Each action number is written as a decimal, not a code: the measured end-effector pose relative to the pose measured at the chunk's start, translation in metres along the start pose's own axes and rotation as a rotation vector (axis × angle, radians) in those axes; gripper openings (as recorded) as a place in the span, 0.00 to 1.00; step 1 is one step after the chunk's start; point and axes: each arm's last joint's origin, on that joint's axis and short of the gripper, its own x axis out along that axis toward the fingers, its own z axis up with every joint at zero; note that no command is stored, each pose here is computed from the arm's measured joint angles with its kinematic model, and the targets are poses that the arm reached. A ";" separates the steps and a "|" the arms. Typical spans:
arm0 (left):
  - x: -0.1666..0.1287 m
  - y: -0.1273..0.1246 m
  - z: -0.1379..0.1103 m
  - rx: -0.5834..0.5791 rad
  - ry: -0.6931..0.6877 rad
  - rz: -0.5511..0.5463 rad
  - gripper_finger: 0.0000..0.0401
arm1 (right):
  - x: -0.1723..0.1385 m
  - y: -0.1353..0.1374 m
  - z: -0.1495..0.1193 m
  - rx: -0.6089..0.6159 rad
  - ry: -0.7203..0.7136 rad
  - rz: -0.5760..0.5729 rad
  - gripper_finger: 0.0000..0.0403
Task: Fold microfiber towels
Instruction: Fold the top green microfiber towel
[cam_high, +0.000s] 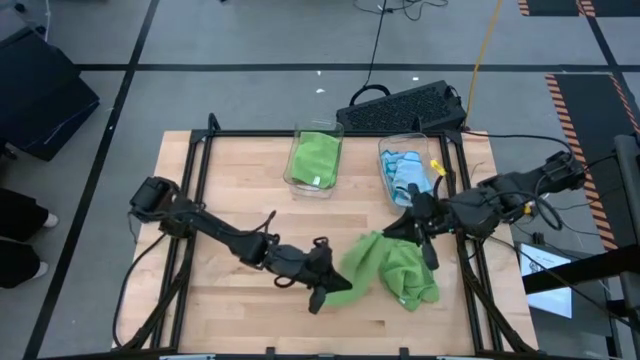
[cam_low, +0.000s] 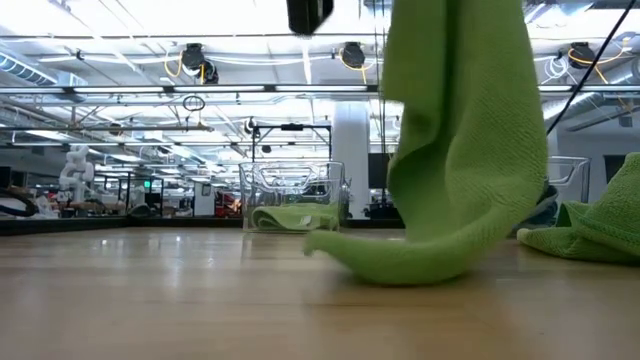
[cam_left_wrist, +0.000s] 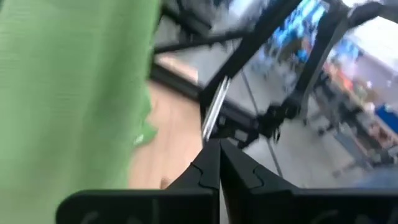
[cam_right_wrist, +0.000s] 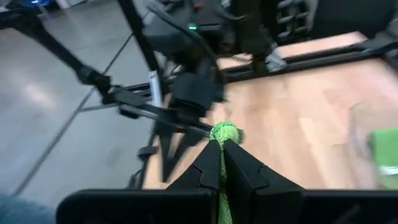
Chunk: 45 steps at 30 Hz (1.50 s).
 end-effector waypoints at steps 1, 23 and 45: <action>-0.002 -0.003 0.002 -0.002 -0.034 0.008 0.01 | -0.001 -0.001 0.001 -0.008 -0.013 -0.018 0.01; -0.048 0.003 0.023 -0.010 -0.094 0.462 0.47 | -0.021 0.012 0.051 -0.307 -0.574 -0.032 0.01; -0.049 0.077 0.017 -0.181 -0.126 0.167 0.72 | -0.040 0.010 0.075 -0.085 -0.859 0.030 0.01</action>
